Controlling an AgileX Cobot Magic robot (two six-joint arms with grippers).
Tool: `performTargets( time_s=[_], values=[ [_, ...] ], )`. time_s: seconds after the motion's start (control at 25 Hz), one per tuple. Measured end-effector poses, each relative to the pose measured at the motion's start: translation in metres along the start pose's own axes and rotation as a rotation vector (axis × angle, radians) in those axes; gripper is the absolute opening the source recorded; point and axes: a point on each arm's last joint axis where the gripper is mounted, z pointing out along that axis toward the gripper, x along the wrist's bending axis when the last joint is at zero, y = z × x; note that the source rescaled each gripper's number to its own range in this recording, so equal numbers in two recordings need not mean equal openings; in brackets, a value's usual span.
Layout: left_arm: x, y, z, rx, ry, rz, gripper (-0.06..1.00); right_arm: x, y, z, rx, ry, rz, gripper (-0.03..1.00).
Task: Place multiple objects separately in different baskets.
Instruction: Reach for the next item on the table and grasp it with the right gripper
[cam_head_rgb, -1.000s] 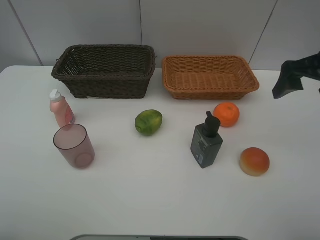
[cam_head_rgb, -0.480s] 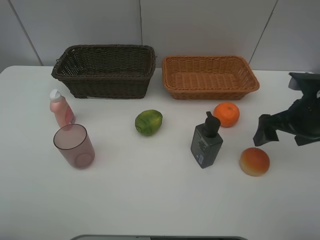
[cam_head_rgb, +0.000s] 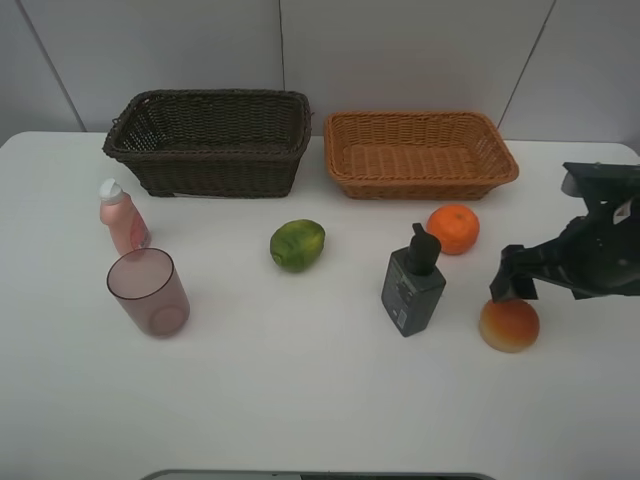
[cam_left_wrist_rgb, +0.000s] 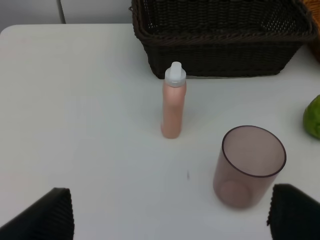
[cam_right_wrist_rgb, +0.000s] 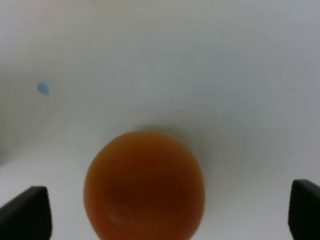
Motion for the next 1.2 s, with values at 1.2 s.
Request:
performTargets(
  time_s=[1.2],
  values=[
    [0.000, 0.000, 0.000, 0.000, 0.000, 0.000, 1.00, 0.013, -0.002, 0.062, 0.119, -0.003, -0.001, 0.67]
  ],
)
